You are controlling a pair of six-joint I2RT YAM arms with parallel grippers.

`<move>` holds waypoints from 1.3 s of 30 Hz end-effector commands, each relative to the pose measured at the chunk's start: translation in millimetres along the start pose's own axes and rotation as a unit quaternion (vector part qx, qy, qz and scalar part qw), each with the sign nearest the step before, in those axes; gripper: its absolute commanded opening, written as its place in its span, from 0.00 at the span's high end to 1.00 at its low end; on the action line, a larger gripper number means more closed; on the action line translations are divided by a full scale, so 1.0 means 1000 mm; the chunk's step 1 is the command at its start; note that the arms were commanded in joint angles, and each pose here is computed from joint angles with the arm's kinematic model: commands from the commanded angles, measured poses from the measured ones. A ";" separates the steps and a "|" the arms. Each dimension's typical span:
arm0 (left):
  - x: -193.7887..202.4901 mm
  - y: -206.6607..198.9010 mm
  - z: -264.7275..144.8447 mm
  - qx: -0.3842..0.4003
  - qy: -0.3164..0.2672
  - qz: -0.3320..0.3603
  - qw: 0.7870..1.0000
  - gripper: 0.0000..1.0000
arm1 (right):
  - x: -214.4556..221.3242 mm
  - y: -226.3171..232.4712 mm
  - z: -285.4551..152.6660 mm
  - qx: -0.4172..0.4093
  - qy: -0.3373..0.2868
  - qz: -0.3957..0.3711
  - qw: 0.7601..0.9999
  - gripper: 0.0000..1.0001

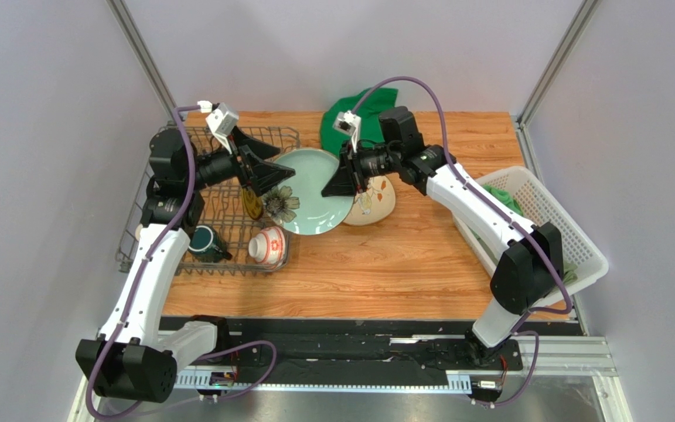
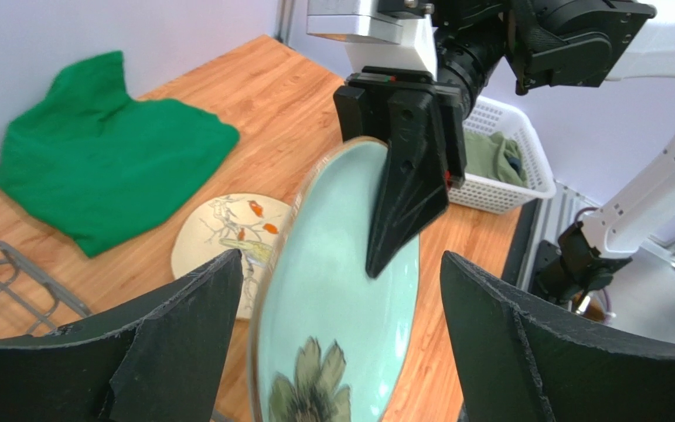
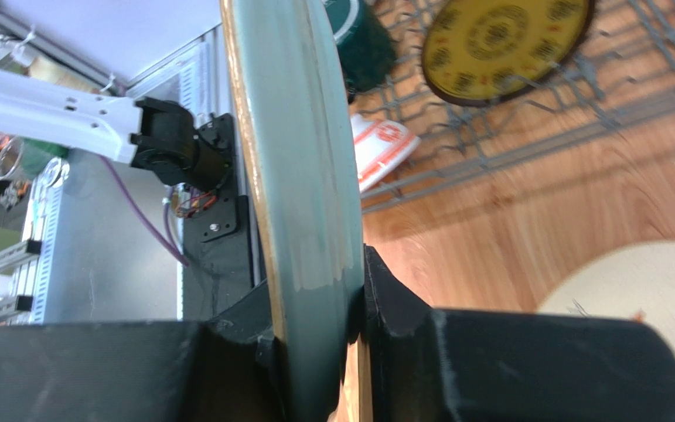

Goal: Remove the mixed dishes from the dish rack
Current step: Pick up the plate from the dish rack, then place the plate at the center of the board.

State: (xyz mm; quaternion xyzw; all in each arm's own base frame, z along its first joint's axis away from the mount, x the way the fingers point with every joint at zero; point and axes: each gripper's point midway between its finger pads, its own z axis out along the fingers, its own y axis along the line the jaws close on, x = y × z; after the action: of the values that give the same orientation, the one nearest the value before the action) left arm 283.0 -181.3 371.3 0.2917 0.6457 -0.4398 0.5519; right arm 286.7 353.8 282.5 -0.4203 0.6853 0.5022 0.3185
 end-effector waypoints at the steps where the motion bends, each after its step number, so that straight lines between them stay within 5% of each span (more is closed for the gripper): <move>1: -0.033 -0.021 -0.016 -0.023 -0.029 0.083 0.996 0.09 | -0.037 -0.012 -0.045 0.032 -0.062 -0.037 0.997 1.00; 8: -0.021 -0.007 -0.035 -0.106 -0.015 0.118 0.987 0.09 | 0.000 -0.101 -0.096 0.140 -0.065 0.052 0.987 1.00; 16: 0.005 0.020 -0.057 -0.198 0.007 0.157 0.967 0.09 | 0.039 -0.179 -0.124 0.157 -0.060 0.166 0.972 1.00; 39: 0.040 0.029 -0.064 -0.212 0.018 0.183 0.960 0.10 | 0.093 -0.205 -0.099 0.103 0.000 0.214 0.971 1.00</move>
State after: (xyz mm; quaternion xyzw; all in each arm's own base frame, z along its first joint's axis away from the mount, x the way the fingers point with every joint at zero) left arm 266.6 -115.0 318.7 0.2752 0.6878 -0.1894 0.6445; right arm 422.9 191.8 116.0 -0.1883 0.8452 0.4499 0.2187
